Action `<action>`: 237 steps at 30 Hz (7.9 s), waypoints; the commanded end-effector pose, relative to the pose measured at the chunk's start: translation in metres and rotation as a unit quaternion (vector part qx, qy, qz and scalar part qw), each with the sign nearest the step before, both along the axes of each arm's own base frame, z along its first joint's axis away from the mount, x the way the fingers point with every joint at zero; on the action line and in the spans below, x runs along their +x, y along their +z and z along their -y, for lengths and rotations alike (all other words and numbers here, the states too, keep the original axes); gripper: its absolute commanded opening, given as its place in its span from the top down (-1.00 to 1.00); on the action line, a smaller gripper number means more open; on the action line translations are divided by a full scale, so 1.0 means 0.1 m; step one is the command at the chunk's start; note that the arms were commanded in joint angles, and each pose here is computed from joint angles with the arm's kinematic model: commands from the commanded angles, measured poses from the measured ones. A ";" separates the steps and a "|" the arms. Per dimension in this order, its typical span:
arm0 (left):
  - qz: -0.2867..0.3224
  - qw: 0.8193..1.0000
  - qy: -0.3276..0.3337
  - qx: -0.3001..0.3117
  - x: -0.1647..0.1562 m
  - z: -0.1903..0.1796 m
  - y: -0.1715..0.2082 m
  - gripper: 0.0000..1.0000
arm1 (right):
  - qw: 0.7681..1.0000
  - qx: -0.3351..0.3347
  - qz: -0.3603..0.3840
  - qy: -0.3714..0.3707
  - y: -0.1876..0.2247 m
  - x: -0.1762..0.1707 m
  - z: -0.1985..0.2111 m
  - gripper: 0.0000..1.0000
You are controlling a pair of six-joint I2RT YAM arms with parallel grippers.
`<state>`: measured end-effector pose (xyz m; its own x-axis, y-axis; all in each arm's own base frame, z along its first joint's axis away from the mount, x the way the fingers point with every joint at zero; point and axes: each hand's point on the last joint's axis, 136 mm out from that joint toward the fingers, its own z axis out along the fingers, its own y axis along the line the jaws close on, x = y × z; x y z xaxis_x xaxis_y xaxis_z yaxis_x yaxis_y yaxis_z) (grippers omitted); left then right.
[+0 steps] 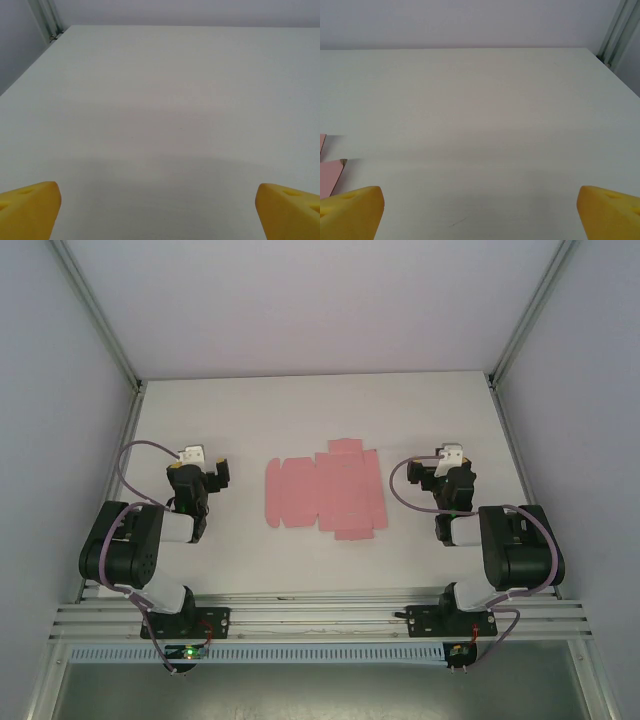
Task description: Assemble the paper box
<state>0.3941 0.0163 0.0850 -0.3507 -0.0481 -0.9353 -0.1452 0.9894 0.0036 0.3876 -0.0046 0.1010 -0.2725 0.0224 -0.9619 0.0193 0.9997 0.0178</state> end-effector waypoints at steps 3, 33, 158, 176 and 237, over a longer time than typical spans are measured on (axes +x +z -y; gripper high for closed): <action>0.000 1.000 -0.004 -0.001 0.01 -0.01 0.03 -0.99 | 1.000 -0.003 0.020 -0.001 0.13 0.04 -0.01 -0.97; -0.016 1.000 -0.001 -0.004 0.03 -0.04 0.27 -1.00 | 0.999 -0.004 0.022 -0.025 0.22 0.05 0.06 -0.97; -0.123 0.797 -0.494 -0.325 -0.75 2.73 1.53 1.00 | 0.939 0.266 -0.153 0.157 0.61 -0.83 -1.23 -0.81; 0.033 0.764 -0.572 -0.295 -1.59 2.58 2.83 1.00 | 0.878 0.334 0.015 0.342 1.62 -1.33 -1.35 -0.97; -0.142 0.959 -0.147 -0.194 -1.41 1.31 1.10 -1.00 | 0.879 -0.296 -0.131 0.350 0.48 -0.66 -2.09 1.00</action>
